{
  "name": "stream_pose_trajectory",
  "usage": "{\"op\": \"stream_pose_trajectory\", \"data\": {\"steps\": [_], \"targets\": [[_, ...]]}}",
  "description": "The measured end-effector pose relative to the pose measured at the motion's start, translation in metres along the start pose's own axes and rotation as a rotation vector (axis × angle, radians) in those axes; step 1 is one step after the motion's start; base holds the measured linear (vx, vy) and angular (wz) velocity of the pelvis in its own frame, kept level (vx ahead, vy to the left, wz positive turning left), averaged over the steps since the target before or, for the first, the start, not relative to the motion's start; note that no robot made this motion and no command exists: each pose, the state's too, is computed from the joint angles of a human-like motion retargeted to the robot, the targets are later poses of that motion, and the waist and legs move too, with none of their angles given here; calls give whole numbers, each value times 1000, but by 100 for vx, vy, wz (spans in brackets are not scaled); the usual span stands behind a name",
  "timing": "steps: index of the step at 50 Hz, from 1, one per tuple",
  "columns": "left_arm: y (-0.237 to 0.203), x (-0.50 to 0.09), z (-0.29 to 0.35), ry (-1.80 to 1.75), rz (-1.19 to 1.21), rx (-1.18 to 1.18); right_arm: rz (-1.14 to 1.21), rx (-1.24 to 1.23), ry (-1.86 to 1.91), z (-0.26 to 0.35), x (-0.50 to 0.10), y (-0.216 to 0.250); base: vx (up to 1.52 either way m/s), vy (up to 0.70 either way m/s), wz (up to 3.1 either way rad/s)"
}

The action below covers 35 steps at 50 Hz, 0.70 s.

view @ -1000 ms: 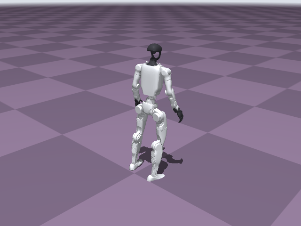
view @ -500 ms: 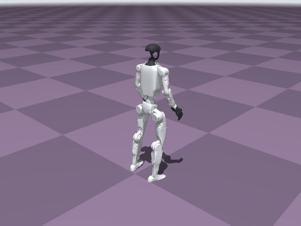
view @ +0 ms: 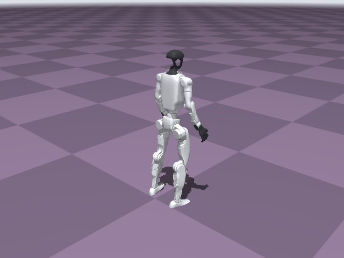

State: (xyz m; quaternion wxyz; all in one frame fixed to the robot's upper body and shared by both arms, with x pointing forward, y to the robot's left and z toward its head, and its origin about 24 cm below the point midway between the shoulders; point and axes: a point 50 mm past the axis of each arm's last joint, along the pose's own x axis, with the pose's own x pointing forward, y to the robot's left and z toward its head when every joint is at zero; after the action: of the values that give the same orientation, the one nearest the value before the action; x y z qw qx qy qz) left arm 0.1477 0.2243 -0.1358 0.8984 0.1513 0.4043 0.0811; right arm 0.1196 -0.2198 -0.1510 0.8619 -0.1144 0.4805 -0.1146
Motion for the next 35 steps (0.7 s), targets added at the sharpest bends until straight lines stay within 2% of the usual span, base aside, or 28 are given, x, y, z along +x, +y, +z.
{"op": "stream_pose_trajectory", "data": {"steps": [18, 35], "targets": [[12, -6, -19, 86, 152, -258, -17, 92, -38, 15, 2, 5, 0, 0, 0], [13, -6, -23, 122, 207, -336, -35, 122, -66, 25, 3, 4, 0, 0, 0]]}}
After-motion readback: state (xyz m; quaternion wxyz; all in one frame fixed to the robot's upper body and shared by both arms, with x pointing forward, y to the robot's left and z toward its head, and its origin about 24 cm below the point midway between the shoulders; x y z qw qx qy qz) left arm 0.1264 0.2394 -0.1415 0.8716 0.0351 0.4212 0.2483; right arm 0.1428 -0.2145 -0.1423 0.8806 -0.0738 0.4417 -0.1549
